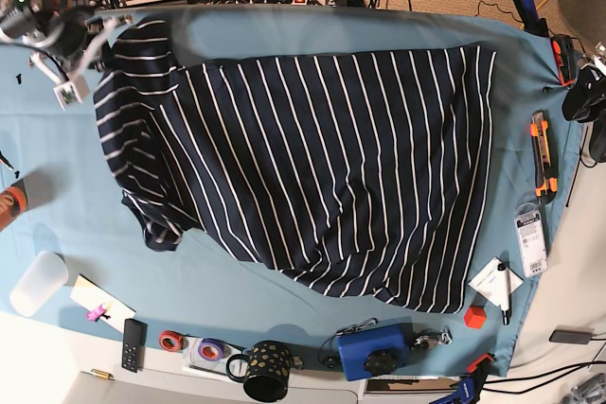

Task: Layout the t-shirt on the table in an organized manner, then fold the t-shirt properly
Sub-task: 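Grasp the shirt corner near the right gripper and pull it outward, then grasp the shirt side edge with the right gripper and tug it flat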

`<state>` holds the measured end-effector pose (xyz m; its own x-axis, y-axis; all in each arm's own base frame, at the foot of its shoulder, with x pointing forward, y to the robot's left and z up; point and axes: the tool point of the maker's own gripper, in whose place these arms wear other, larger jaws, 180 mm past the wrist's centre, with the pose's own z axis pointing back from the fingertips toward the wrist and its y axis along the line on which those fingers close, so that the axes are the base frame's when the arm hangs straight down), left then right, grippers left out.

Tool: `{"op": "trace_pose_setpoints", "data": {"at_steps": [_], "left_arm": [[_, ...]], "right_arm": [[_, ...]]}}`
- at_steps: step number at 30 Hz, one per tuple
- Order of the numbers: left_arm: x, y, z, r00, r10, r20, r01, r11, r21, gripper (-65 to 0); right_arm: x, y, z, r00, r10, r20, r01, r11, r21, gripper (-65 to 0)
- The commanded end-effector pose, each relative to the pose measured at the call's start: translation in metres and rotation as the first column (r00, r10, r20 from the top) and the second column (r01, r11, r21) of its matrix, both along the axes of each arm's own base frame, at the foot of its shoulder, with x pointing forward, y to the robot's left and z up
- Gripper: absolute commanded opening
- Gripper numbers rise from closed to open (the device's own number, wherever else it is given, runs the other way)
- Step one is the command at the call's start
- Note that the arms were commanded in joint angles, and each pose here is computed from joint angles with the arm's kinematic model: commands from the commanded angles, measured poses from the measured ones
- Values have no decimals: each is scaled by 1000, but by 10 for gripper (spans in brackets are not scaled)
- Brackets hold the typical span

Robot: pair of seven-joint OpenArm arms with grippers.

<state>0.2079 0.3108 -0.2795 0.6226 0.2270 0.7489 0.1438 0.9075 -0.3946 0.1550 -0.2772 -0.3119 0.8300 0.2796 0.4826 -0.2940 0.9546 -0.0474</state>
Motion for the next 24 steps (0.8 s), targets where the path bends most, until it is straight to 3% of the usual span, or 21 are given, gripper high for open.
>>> {"op": "trace_pose_setpoints", "data": {"at_steps": [1, 6, 12, 19, 22, 24], "left_arm": [[6, 3, 15, 999, -8, 51, 8, 1000, 13, -439], [6, 3, 15, 999, -8, 52, 7, 1000, 12, -439], [7, 3, 16, 998, -5, 59, 5, 1000, 11, -439], [7, 3, 16, 998, -5, 59, 4, 1000, 11, -439], [7, 3, 16, 998, -5, 58, 5, 1000, 11, -439], [7, 3, 16, 998, -6, 58, 5, 1000, 12, -439]], "right_arm": [[-3, -1, 8, 1000, 16, 17, -16, 1000, 2, -650], [-41, -4, 10, 999, 10, -37, -7, 998, 64, -650], [-87, -10, 4, 987, 23, -161, -14, 998, 56, -650], [-86, 3, 8, 989, 40, -141, -22, 991, 131, -650], [-86, 3, 8, 989, 40, -141, -22, 991, 131, -519], [-84, 3, 9, 990, 45, -136, -27, 991, 128, -508]]}}
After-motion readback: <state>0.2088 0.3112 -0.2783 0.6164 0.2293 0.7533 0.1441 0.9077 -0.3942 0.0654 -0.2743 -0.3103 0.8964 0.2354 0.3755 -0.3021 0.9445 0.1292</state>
